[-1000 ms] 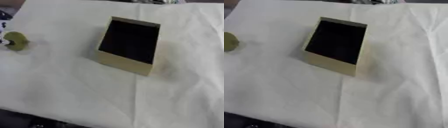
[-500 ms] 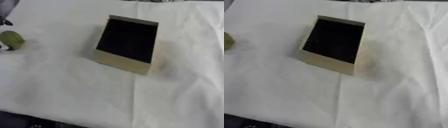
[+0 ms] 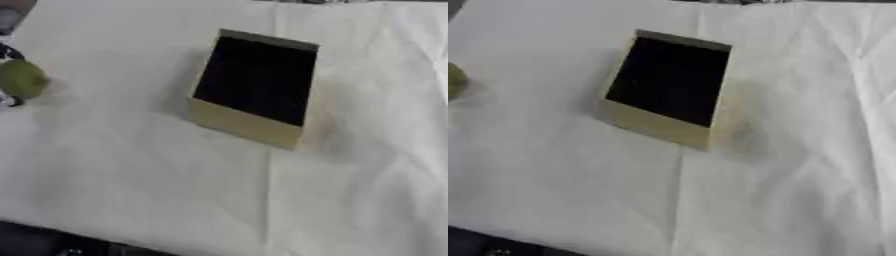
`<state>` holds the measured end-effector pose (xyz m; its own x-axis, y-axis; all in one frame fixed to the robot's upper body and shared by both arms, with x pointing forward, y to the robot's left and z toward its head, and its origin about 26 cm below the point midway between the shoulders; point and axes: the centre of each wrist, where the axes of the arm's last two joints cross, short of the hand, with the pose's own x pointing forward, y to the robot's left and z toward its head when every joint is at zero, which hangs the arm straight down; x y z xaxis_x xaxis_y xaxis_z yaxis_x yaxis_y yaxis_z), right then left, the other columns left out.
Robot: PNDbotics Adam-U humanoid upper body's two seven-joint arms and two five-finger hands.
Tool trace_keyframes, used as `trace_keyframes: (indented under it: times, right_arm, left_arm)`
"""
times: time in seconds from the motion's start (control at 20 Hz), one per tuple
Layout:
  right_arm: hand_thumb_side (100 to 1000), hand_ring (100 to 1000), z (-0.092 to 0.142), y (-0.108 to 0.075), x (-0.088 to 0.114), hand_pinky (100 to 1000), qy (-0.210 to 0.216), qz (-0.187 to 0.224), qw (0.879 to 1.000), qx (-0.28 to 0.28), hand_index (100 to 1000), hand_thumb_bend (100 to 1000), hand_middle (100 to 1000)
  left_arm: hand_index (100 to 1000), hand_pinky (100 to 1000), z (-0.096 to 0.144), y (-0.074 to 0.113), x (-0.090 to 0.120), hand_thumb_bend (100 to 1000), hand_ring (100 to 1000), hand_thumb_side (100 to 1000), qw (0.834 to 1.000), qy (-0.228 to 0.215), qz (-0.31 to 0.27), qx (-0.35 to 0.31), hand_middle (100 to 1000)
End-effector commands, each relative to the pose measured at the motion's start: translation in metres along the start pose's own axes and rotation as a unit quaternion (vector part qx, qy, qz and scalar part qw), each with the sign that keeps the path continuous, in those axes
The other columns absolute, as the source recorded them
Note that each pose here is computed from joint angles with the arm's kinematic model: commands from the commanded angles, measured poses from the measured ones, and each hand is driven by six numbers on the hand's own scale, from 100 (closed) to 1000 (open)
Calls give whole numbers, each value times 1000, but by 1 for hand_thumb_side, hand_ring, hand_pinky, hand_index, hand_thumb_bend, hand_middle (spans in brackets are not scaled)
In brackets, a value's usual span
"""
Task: Pick up objects on the table and place them in the box.
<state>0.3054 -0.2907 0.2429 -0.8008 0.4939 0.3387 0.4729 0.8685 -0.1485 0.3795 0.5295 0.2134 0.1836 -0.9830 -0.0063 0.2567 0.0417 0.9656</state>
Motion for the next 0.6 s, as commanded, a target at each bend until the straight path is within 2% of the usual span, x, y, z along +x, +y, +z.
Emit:
trace_keyframes:
  times: [0.05,0.15,0.3,0.35,0.6]
  right_arm:
    - [568,719,-7,-2,6,805,-17,-4,1000,0,768,100,689]
    - [570,719,-6,-2,6,805,-16,-5,1000,0,768,100,689]
    - [573,720,-6,-1,6,806,-14,-6,1000,0,769,100,689]
    - [573,720,-5,-1,6,806,-14,-6,1000,0,769,100,689]
    - [576,721,-5,-1,6,806,-12,-7,1000,0,769,100,689]
  left_arm:
    - [884,895,5,15,-6,453,894,100,1000,13,-12,25,821]
    - [872,875,4,14,-4,392,870,100,999,16,-16,33,786]
    - [849,845,2,12,0,349,838,100,998,22,-29,51,751]
    - [835,827,2,13,1,306,821,100,997,25,-34,59,735]
    - [720,734,0,15,10,225,686,100,984,43,-103,138,578]
